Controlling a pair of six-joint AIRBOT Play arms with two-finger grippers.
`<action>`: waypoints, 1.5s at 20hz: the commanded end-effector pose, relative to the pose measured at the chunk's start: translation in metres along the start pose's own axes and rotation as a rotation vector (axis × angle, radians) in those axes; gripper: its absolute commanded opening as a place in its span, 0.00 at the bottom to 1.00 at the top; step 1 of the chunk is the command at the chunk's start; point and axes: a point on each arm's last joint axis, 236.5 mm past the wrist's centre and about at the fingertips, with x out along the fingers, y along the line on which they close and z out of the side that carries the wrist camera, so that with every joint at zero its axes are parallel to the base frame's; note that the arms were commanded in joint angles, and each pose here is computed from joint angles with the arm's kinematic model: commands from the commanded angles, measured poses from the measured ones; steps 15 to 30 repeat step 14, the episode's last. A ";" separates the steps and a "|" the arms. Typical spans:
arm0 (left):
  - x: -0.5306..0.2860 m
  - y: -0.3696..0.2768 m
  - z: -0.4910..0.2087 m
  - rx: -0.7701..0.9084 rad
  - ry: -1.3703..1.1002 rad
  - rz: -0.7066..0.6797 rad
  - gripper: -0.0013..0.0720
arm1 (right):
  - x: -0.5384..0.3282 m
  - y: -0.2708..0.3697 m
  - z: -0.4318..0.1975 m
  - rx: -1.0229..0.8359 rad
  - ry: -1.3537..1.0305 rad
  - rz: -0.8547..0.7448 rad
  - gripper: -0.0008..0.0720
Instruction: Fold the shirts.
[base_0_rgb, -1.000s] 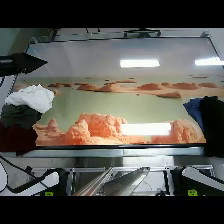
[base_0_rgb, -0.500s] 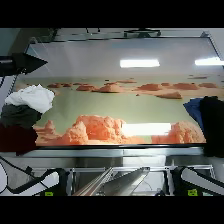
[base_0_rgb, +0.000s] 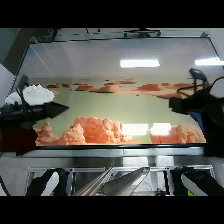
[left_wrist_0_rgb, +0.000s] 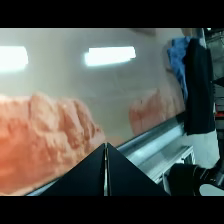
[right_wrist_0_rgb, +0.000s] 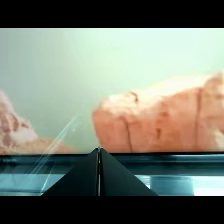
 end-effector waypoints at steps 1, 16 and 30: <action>0.022 0.024 -0.059 -0.074 0.022 0.009 0.03 | 0.020 0.054 -0.025 -0.164 -0.068 0.091 0.04; 0.006 0.005 -0.057 0.061 -0.117 0.055 0.03 | 0.026 0.072 -0.037 -0.134 -0.001 0.167 0.04; 0.006 0.005 -0.057 0.061 -0.117 0.055 0.03 | 0.026 0.072 -0.037 -0.134 -0.001 0.167 0.04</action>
